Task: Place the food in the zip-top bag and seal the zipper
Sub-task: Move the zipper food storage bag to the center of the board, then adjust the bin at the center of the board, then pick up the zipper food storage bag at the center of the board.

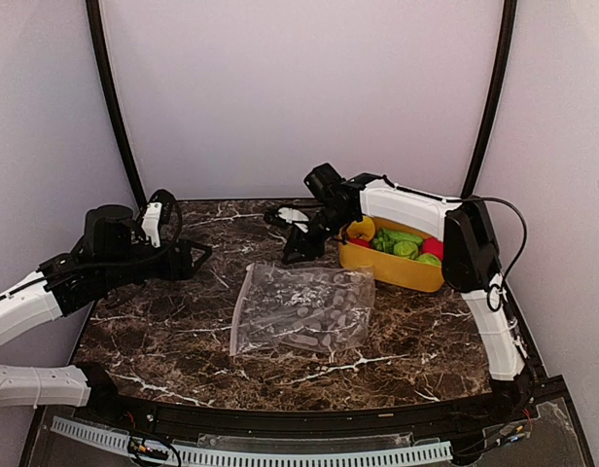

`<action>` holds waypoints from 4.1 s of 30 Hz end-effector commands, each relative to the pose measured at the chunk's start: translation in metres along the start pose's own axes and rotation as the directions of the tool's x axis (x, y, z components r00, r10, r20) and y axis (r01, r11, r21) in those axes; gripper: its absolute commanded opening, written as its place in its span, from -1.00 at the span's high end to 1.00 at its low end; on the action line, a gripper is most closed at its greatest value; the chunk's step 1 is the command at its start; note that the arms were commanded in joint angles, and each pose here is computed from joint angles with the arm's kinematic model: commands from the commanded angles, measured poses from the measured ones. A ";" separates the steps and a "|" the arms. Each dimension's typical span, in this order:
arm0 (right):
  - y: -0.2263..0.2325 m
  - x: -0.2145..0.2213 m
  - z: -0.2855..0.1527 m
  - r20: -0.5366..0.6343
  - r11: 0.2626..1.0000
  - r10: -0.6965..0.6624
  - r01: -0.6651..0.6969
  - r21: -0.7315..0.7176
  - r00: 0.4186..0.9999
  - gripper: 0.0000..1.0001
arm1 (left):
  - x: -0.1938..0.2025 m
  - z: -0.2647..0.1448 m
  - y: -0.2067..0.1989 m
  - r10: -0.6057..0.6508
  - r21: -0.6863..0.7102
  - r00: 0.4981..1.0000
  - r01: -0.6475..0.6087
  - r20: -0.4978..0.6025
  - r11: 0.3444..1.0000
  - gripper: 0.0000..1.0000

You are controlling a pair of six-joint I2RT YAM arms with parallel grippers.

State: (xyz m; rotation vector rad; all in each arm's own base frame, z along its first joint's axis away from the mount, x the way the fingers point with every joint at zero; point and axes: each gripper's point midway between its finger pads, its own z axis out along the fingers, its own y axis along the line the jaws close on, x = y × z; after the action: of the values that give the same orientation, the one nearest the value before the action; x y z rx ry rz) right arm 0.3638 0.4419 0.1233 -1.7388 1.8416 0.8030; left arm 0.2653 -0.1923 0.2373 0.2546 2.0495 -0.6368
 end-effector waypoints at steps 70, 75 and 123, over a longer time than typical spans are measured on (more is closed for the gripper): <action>-0.107 0.244 -0.270 0.056 0.539 0.729 -0.622 0.568 0.683 1.00 | 0.047 0.013 0.024 -0.118 -0.065 0.991 0.114 -0.063 0.991 -0.52; -0.051 0.252 -0.264 0.117 0.433 0.814 -0.730 0.528 0.568 1.00 | 0.053 0.016 0.043 -0.167 -0.159 0.985 0.159 -0.033 0.974 -0.52; 0.183 0.057 -0.182 0.062 0.975 0.106 -0.092 -0.202 0.992 0.13 | 0.166 0.085 0.055 -0.249 -0.048 0.592 0.334 -0.767 0.941 0.29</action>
State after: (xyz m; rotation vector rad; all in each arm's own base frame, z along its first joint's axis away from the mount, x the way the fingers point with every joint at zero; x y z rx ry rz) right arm 0.1930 0.2704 0.2369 -1.6436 1.8968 1.0939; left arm 0.2624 -0.1895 0.0340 0.2295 3.0093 -0.8152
